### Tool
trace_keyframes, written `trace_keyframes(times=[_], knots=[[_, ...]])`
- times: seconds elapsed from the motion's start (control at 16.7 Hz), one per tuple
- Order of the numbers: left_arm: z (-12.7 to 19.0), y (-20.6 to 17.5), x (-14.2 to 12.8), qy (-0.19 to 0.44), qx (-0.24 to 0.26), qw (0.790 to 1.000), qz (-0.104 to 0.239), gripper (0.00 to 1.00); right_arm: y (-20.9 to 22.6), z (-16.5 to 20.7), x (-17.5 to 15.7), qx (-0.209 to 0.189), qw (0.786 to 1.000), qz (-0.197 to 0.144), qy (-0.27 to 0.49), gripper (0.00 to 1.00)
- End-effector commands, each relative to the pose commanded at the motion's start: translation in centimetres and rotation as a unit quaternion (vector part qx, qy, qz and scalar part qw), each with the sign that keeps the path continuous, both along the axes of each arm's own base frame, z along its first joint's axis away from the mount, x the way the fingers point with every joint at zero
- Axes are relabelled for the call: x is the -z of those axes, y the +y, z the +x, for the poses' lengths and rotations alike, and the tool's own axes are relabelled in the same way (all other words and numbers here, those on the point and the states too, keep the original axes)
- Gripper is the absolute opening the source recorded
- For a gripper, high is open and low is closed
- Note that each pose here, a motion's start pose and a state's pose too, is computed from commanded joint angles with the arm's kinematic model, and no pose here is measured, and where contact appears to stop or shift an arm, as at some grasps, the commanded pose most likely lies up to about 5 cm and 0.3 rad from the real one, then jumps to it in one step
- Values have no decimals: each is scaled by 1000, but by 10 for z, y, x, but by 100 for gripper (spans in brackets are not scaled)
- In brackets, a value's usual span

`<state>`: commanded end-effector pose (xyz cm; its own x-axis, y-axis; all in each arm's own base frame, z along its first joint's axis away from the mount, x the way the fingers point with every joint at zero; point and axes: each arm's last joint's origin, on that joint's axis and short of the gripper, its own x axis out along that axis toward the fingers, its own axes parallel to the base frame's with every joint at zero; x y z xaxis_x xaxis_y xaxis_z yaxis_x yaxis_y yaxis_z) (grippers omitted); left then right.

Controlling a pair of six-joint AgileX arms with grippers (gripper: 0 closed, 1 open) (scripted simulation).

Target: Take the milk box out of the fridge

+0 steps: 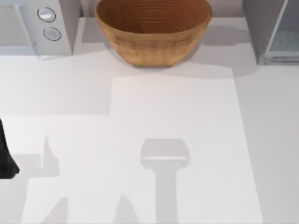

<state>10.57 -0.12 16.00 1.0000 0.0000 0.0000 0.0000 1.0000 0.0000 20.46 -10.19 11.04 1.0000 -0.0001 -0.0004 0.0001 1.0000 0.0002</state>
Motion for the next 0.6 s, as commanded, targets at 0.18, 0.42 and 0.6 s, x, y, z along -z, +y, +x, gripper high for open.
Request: trace_keyframes(times=[0.18, 0.42, 0.6], knots=[[0, 0, 0, 0, 0, 1000, 0, 100, 0, 0, 0, 0, 1000, 0, 0, 100], [0, 0, 0, 0, 0, 1000, 0, 100, 0, 3, 1, -1, 1000, 1, 3, 100], [0, 0, 0, 0, 0, 1000, 0, 100, -6, 28, 4, 3, 1000, 1, 5, 100]])
